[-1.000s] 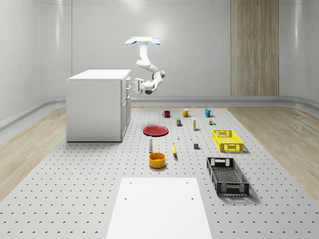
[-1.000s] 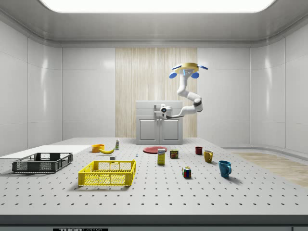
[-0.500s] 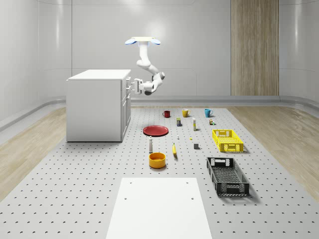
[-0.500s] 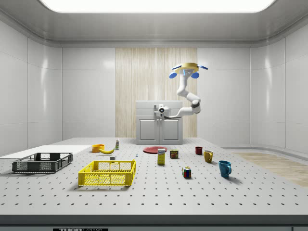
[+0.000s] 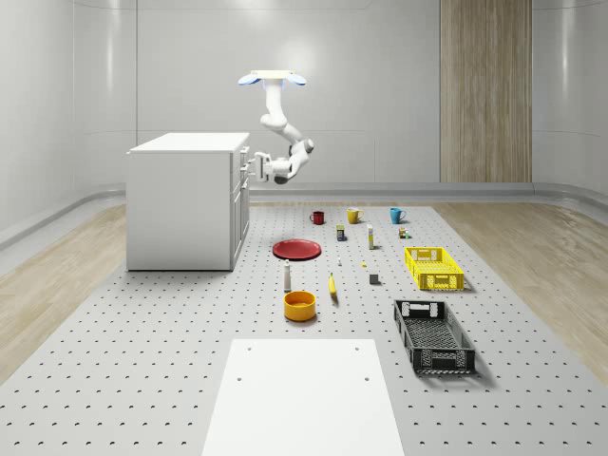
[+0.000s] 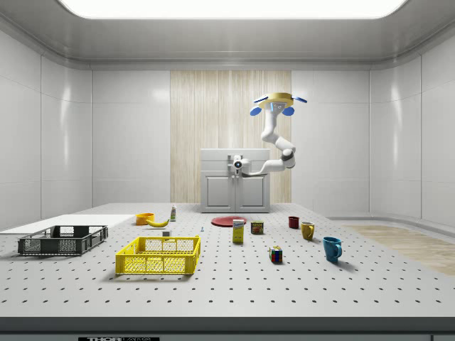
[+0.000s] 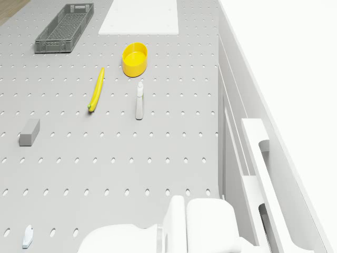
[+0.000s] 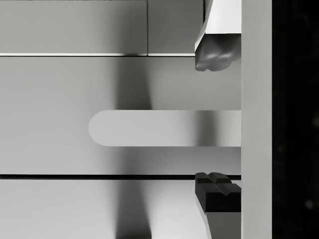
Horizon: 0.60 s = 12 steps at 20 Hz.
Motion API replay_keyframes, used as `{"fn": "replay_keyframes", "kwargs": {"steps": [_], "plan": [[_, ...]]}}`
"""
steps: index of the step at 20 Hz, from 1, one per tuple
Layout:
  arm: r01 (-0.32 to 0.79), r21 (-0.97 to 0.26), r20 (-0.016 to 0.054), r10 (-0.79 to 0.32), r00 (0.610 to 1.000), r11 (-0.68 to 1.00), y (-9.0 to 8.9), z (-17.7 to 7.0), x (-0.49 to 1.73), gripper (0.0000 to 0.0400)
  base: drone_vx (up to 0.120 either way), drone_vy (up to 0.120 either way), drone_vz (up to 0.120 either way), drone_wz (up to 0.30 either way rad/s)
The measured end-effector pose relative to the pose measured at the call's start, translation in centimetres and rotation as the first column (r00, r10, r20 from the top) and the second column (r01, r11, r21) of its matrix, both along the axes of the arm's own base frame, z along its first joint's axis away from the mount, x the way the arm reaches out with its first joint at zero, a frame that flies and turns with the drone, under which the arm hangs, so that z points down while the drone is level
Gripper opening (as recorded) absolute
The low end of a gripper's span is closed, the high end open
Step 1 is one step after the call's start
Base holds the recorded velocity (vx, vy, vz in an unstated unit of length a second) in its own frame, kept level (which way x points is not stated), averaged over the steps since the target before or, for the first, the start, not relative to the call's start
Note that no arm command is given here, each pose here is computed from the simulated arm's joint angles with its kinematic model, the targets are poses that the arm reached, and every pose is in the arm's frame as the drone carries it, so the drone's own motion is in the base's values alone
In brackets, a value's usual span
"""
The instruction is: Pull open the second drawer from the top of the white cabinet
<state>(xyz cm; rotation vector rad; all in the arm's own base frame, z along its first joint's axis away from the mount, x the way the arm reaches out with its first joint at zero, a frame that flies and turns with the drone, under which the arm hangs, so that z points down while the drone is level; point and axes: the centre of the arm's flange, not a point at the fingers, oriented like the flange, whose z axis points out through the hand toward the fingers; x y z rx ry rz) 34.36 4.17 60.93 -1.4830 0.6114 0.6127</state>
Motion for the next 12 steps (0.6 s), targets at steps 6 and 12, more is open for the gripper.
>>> {"fn": "replay_keyframes", "kwargs": {"steps": [6,12], "plan": [[0.0,0.0,0.0,0.0,1.0,1.0,1.1,0.1,0.06,0.03,0.0,0.0,0.0,0.0],[0.0,0.0,0.0001,0.0,1.0,1.0,1.5,0.2,0.08,0.03,0.0,0.0,0.0,0.0]]}}
